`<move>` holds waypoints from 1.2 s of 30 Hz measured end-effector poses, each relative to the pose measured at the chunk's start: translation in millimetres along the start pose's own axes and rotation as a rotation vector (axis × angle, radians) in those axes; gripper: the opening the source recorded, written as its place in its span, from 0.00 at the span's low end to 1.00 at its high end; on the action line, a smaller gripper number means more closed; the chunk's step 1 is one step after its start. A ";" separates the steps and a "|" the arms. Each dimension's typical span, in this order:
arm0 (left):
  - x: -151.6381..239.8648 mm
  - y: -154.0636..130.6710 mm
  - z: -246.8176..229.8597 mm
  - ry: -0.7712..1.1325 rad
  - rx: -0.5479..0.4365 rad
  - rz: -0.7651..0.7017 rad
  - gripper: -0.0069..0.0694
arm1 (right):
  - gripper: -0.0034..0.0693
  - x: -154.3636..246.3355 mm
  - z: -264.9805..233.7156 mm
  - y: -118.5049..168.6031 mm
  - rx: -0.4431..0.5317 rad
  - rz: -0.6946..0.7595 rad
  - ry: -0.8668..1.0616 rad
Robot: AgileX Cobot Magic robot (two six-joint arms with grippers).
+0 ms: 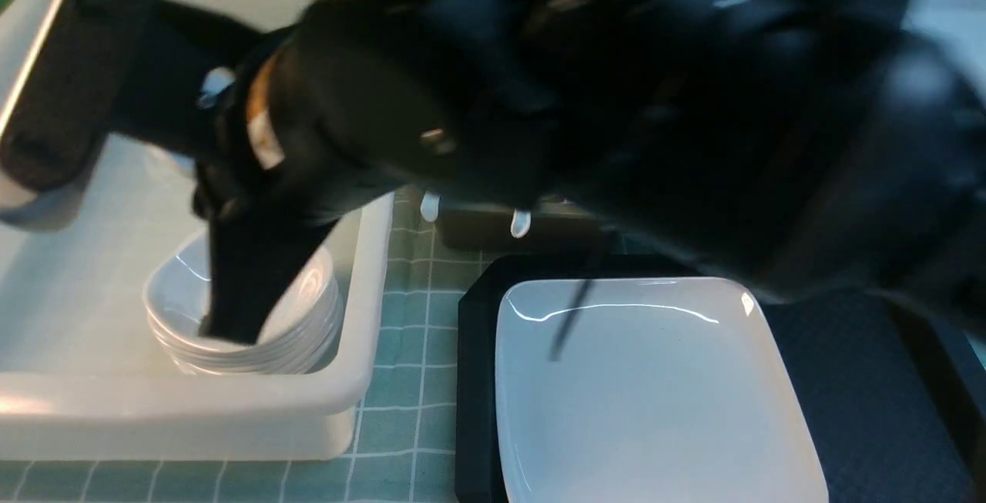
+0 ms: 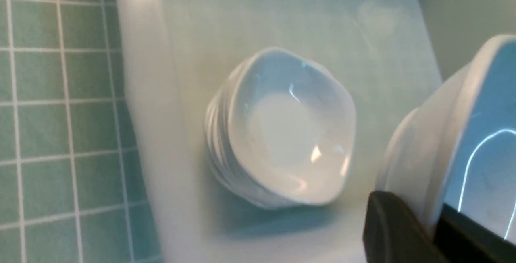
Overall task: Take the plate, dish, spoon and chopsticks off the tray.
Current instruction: Use the right arm to put the small plate into the large storage box on the left, then use the left arm to grab a plate from the dinner plate
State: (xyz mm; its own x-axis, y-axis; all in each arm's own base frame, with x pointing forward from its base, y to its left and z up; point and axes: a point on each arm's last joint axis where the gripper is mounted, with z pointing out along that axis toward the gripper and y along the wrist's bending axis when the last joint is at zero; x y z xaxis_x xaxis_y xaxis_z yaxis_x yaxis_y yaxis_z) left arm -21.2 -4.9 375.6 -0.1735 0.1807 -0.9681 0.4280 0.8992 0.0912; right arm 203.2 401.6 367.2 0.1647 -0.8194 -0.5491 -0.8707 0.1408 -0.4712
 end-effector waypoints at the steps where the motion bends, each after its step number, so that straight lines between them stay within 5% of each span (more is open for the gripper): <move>1: 2.6 -0.9 -3.7 0.000 0.001 0.000 0.11 | 0.13 -3.2 14.3 1.7 -0.007 0.002 0.007; 8: 11.4 -6.9 -9.6 0.053 0.052 -0.024 0.11 | 0.15 1.4 101.7 22.8 -0.058 -0.013 0.104; 18: 11.3 -7.5 -9.6 0.051 0.061 -0.017 0.11 | 0.73 9.4 114.2 25.7 -0.065 0.073 0.165; 22: 10.2 -7.3 -6.2 0.065 0.066 -0.019 0.11 | 0.82 8.3 87.5 19.9 -0.082 0.099 0.250; 30: -0.8 -6.3 32.0 0.210 0.170 0.053 0.11 | 0.56 -4.8 -26.9 -29.5 0.015 0.217 0.146; 36: -8.5 -14.1 89.5 0.374 0.399 0.175 0.11 | 0.17 37.0 -114.2 -51.5 0.089 0.403 0.147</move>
State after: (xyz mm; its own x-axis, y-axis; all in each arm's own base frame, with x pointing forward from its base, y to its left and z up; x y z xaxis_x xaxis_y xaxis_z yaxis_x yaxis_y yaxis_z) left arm 53.6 -54.8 361.7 -0.3406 0.5074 -0.7915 0.7676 0.6362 0.0775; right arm 201.2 300.5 450.0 -0.2534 -0.7588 -0.6000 -0.8074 0.5076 -0.3009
